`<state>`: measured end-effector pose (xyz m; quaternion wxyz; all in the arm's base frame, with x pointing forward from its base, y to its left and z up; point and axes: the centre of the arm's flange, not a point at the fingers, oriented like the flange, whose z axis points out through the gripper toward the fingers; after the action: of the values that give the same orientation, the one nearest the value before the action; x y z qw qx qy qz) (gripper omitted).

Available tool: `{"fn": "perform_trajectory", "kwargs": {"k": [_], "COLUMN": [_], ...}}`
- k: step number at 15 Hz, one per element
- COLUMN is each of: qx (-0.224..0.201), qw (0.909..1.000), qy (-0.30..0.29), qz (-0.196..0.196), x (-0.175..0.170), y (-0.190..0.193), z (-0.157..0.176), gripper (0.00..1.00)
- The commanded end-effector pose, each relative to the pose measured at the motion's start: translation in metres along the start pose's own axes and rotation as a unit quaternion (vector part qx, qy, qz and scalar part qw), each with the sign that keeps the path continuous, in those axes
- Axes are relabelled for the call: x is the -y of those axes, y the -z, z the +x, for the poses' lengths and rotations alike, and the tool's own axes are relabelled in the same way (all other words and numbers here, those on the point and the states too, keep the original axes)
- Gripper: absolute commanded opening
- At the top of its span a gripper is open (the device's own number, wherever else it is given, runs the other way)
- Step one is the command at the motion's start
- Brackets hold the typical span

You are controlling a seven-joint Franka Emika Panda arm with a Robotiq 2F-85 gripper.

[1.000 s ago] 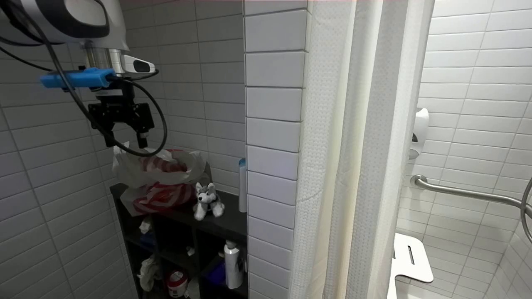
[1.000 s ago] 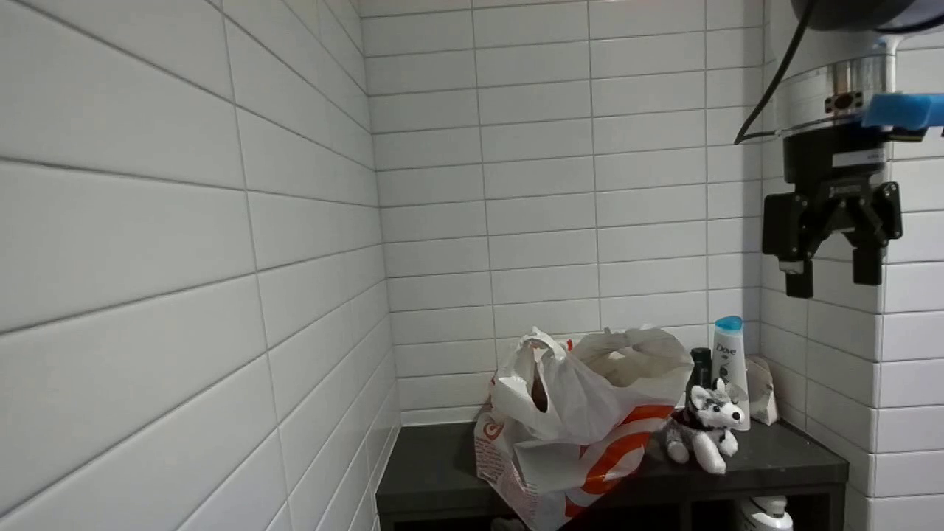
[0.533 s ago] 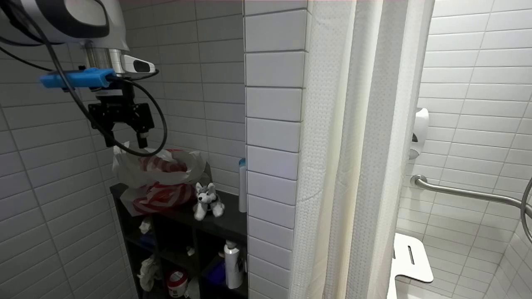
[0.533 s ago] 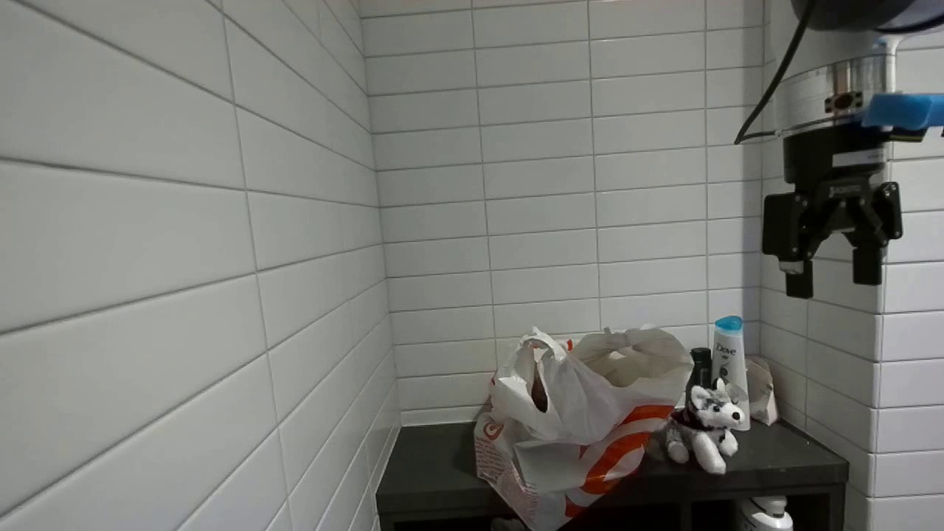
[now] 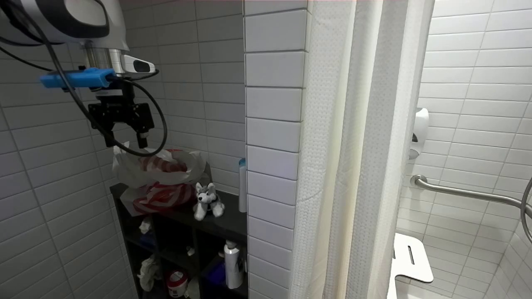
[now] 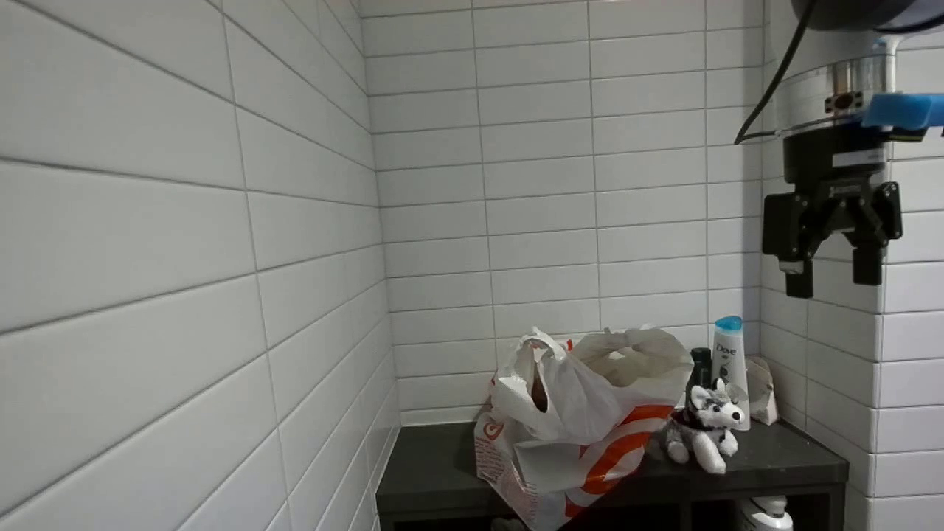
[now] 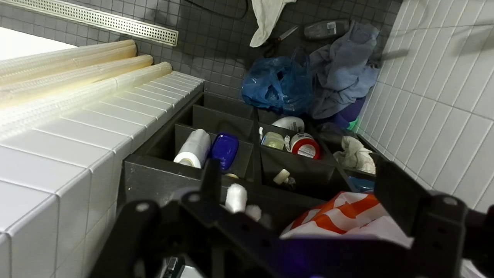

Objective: Put the dog plush toy in the plastic bag.

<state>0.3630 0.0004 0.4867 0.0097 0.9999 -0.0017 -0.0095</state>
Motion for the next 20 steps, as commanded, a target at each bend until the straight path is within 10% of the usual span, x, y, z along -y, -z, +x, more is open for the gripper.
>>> {"fn": "perform_trajectory", "kwargs": {"k": [1,20], "qx": [0.0,-0.034], "qw": [1.0,0.9992], "qy": [0.0,-0.022], "qz": [0.0,-0.001], "x": [0.0,-0.006], "y": [0.0,-0.009], "z": [0.0,0.01], "gripper": [1.0,1.0]}}
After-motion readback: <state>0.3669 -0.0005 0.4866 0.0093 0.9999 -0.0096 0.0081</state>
